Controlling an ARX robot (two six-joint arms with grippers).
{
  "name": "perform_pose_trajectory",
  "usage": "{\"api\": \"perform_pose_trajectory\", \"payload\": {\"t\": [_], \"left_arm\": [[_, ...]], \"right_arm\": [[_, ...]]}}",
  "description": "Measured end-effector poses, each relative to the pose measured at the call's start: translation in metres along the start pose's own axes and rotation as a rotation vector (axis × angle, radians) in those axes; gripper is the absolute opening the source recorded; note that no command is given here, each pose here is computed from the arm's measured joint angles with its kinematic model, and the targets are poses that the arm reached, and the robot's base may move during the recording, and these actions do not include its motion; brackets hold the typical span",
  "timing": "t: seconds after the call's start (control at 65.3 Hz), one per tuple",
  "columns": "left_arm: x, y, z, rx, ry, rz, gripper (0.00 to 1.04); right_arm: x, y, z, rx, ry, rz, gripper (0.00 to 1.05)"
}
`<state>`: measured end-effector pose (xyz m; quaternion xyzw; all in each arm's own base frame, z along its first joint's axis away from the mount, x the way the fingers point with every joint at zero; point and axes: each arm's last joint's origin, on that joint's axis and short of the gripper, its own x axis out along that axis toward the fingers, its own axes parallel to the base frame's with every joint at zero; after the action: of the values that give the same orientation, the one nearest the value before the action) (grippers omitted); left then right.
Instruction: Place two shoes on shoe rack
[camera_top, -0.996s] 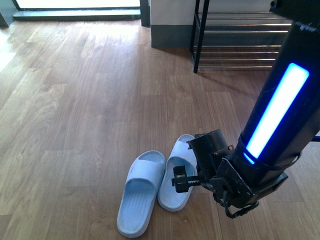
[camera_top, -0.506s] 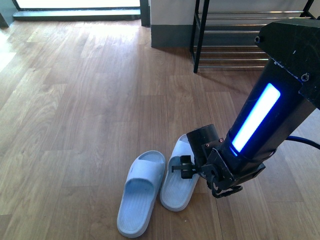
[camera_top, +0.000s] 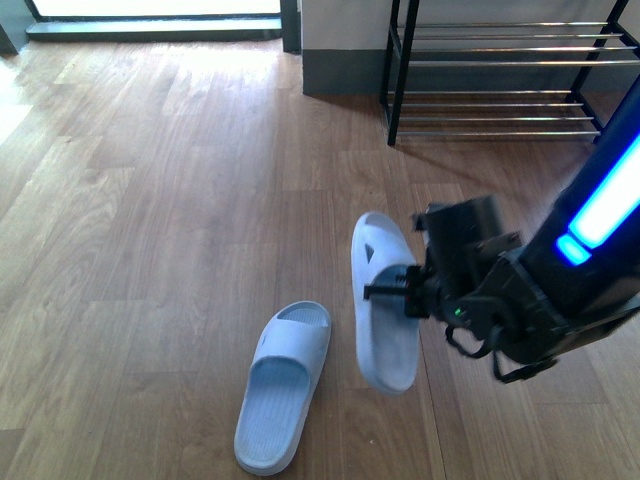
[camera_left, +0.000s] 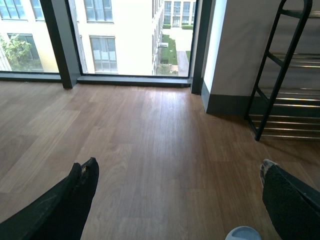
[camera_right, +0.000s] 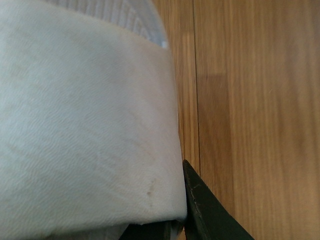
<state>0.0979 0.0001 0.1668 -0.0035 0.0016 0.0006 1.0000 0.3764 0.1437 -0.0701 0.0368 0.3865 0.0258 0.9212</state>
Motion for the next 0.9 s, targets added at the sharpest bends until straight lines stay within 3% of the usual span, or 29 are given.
{"api": "perform_pose_trajectory", "payload": {"t": [0.214, 0.506, 0.904], "left_arm": [[0.0, 0.0, 0.0, 0.0, 0.0, 0.0, 0.95], [0.0, 0.0, 0.0, 0.0, 0.0, 0.0, 0.95], [0.0, 0.0, 0.0, 0.0, 0.0, 0.0, 0.95]], "right_arm": [[-0.11, -0.041, 0.051, 0.093, -0.155, 0.086, 0.01], [-0.258, -0.1, 0.048, 0.132, -0.294, 0.167, 0.01], [-0.272, -0.104, 0.048, 0.118, -0.348, 0.166, 0.01]]}}
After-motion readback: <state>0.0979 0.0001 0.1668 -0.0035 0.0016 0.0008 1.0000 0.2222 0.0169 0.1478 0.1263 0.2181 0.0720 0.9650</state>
